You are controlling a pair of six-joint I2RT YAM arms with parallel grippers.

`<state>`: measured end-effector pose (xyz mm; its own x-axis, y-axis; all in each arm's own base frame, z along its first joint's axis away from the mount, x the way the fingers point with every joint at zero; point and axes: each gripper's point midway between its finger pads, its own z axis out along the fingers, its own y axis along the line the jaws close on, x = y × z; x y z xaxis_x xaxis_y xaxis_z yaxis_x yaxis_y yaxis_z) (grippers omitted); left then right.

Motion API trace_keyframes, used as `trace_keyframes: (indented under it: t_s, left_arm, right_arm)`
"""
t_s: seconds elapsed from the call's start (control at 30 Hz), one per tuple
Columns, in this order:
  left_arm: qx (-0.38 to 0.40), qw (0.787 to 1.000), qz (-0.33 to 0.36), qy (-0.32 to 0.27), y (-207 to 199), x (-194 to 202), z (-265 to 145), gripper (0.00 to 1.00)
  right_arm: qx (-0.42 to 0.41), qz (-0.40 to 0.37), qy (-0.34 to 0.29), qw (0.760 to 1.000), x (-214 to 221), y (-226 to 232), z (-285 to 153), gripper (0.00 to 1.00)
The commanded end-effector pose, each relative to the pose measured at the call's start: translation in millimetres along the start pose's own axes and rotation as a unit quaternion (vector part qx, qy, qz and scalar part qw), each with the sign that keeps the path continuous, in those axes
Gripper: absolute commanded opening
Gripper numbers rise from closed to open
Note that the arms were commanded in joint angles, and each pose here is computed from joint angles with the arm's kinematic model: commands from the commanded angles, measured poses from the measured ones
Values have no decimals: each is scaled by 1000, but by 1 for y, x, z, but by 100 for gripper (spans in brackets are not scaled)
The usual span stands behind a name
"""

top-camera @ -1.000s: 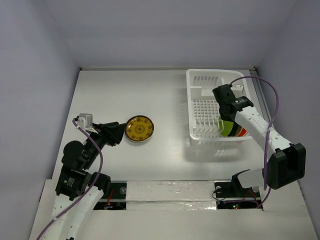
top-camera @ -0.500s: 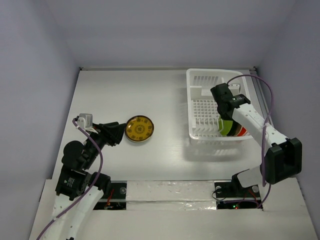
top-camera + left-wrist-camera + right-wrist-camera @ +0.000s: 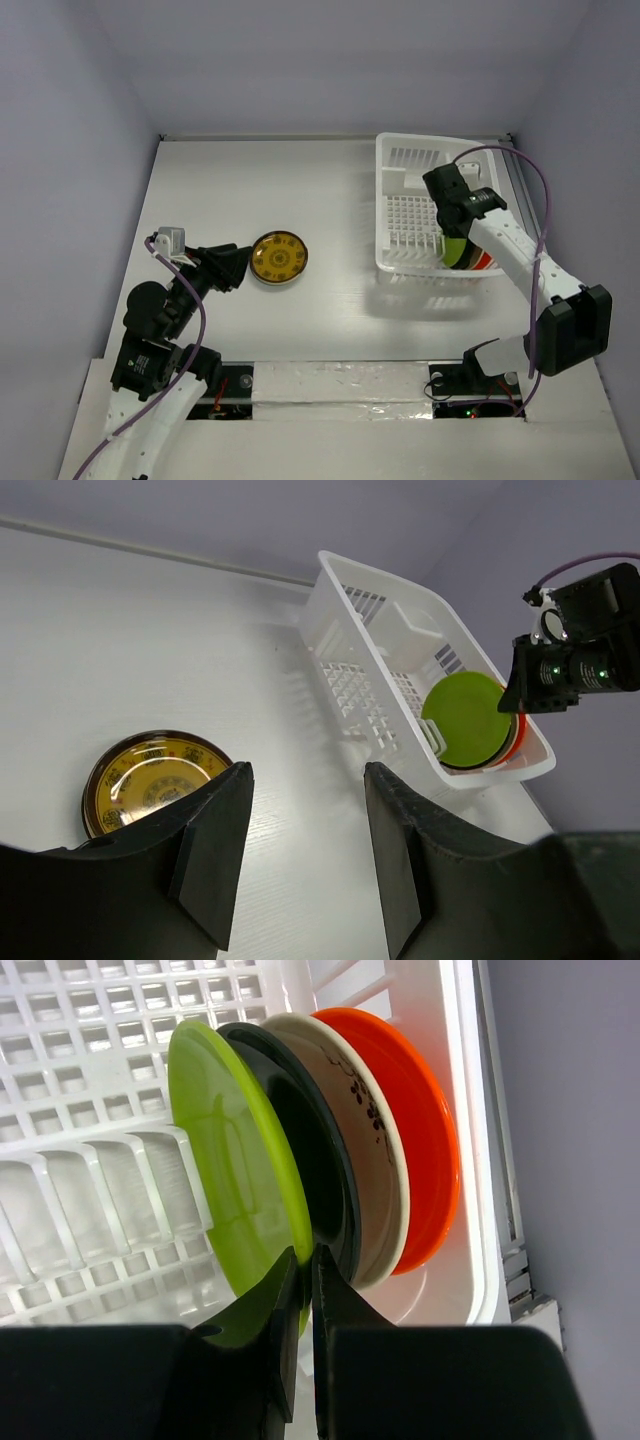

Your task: Unload the plates from the dish rack

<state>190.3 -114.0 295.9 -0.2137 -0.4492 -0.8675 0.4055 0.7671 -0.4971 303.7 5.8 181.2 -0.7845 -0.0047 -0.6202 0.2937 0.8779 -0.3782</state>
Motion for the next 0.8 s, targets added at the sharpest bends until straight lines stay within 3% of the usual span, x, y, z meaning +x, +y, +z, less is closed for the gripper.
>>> trace_keyframes:
  t_s: [0.0, 0.4, 0.5, 0.63, 0.77]
  left_arm:
    - [17, 1000, 3, -26, -11, -17, -2, 45]
    - [11, 1000, 3, -22, -8, -15, 1, 45]
    - [7, 1000, 2, -22, -6, -15, 2, 45]
    - [6, 1000, 2, -19, -5, -14, 3, 45]
    - [4, 1000, 1, -15, -4, -13, 5, 45]
  right_arm:
    - [11, 37, -70, 997, -41, -18, -32, 0]
    - [19, 39, -126, 991, -77, -25, -89, 0]
    - [-39, 61, -162, 984, -91, -9, -118, 0]
    - [-114, 130, -221, 960, -114, 11, -159, 0]
    - [-190, 145, -250, 938, -121, 50, -187, 0]
